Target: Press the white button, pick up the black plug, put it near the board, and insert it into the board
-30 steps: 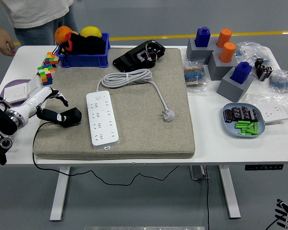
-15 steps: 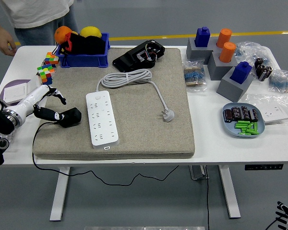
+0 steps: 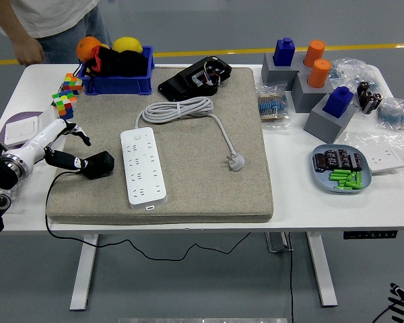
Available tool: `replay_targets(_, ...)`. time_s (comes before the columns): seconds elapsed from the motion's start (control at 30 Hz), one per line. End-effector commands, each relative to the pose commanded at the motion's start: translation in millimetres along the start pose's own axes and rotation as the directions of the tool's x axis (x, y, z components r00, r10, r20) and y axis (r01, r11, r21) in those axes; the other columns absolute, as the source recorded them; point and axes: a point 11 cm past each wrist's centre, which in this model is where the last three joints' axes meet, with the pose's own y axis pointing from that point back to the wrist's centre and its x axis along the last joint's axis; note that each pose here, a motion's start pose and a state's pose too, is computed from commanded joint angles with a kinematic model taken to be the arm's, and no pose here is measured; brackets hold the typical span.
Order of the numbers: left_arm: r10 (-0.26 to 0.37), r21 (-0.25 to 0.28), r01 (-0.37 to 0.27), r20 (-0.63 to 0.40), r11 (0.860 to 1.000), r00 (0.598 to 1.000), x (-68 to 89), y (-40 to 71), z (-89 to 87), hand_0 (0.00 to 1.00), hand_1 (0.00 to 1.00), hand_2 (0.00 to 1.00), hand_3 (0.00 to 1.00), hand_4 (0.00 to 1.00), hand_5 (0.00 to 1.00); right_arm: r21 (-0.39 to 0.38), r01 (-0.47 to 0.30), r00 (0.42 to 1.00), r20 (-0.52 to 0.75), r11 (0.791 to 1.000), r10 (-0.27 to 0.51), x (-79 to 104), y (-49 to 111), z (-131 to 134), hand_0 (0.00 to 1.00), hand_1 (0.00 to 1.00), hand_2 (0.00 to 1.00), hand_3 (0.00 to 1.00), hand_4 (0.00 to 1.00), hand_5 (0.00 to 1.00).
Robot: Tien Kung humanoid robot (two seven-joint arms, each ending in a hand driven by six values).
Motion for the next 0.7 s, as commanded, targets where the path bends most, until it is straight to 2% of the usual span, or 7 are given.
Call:
replay_targets(0.23, -0.007, -0.005, 0.007, 0.007, 1.000, 1.000, -1.4, -1.6, 2.8, 0.881, 0.845, 0.675, 0.449, 0.966, 0.002, -0.013, 0.000, 1.000, 0.017, 1.000, 0.001, 0.5, 1.3, 9.4, 0.801, 0.724, 0.700, 0.648, 0.735, 0.477)
replay_targets(0.7, -0.033, 0.005, 0.033, 0.007, 0.999, 0.999, -7.9, -4.4, -0.9, 0.881, 0.846, 0.677, 0.448, 0.966, 0.002, -0.009, -0.010, 1.000, 0.020, 1.000, 0.011, 5.2, 1.9, 8.5, 0.802, 0.724, 0.700, 0.647, 0.735, 0.478)
